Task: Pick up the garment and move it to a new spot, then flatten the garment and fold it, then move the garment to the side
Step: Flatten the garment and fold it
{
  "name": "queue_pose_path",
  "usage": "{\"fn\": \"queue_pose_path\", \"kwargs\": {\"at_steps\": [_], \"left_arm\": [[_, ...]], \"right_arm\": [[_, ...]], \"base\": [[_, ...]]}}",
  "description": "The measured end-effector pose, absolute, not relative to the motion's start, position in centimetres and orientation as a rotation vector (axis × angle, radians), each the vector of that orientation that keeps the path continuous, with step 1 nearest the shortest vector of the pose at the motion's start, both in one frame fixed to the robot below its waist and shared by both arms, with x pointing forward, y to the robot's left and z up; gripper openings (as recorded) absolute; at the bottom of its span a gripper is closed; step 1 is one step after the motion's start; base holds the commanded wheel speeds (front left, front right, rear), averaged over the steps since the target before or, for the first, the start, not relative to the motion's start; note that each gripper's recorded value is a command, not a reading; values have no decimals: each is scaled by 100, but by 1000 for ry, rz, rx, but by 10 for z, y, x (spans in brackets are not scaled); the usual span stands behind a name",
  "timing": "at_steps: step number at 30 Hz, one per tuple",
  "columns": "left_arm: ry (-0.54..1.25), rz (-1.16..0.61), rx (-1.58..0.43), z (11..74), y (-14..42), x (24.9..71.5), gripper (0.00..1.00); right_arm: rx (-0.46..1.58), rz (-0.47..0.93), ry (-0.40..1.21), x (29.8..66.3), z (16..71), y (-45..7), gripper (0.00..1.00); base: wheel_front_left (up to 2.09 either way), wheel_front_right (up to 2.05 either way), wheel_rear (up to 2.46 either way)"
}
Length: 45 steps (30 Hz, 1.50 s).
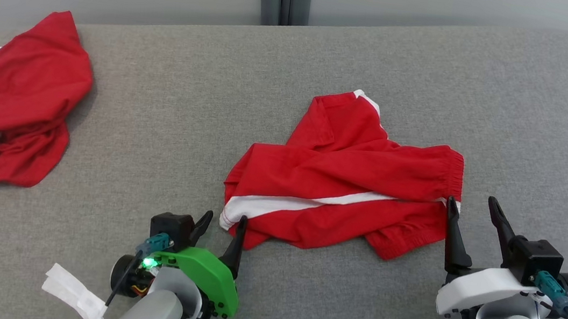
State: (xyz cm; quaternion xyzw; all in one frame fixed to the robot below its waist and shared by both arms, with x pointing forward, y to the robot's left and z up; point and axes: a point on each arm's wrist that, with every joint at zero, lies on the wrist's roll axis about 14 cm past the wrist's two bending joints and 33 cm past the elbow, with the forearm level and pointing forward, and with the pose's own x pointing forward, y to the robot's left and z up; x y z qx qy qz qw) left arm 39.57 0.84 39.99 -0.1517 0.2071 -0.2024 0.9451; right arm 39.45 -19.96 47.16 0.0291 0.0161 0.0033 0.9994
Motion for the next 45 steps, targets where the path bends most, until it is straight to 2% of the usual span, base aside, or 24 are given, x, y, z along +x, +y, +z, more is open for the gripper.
{"fn": "queue_pose_path", "kwargs": {"at_steps": [2, 3, 4, 5, 7, 10, 12, 14, 15, 27, 28, 29, 30, 31, 33, 34, 38, 45], "left_arm": [[435, -413, -313, 395, 6, 397, 98], [439, -413, -313, 393, 6, 399, 83], [443, -412, -315, 391, 5, 400, 75], [443, -412, -316, 390, 5, 401, 51], [441, -410, -320, 390, 4, 403, 44], [435, -411, -329, 392, 4, 403, 39], [430, -411, -338, 394, 3, 402, 26], [425, -412, -344, 396, 3, 400, 5], [425, -414, -344, 397, 3, 399, 0], [401, -409, -347, 404, 6, 397, 0], [395, -408, -348, 405, 6, 398, 0], [390, -408, -349, 407, 6, 398, 0], [386, -405, -350, 408, 7, 399, 0], [381, -404, -349, 409, 8, 399, 0], [374, -402, -347, 411, 9, 399, 0], [371, -401, -348, 412, 9, 398, 0], [342, -399, -344, 421, 10, 398, 0], [214, -398, -354, 459, 13, 408, 0]], "right_arm": [[57, -9, 38, 394, 470, -205, 100], [56, -15, 41, 394, 469, -207, 100], [56, -21, 44, 393, 467, -209, 100], [55, -27, 47, 393, 466, -211, 100], [55, -34, 48, 393, 466, -213, 100], [49, -42, 51, 393, 465, -216, 100], [41, -42, 63, 392, 462, -217, 100], [29, -32, 88, 392, 455, -214, 100], [24, -25, 105, 392, 451, -212, 100], [-57, 47, 250, 410, 421, -195, 100], [-59, 52, 262, 411, 418, -193, 75], [-61, 56, 270, 412, 416, -192, 45], [-61, 56, 274, 414, 416, -192, 31], [-59, 56, 280, 415, 415, -192, 25], [-49, 51, 291, 416, 414, -193, 3], [-48, 48, 295, 415, 413, -193, 0], [-44, 39, 283, 415, 419, -196, 0], [0, 71, 111, 421, 468, -182, 0]], "base": [[0, 0, 0], [0, 0, 0], [0, 0, 0], [0, 0, 0], [0, 0, 0], [0, 0, 0], [0, 0, 0], [0, 0, 0], [0, 0, 0], [0, 0, 0], [0, 0, 0], [0, 0, 0], [0, 0, 0], [0, 0, 0], [0, 0, 0], [0, 0, 0], [0, 0, 0], [0, 0, 0]]}}
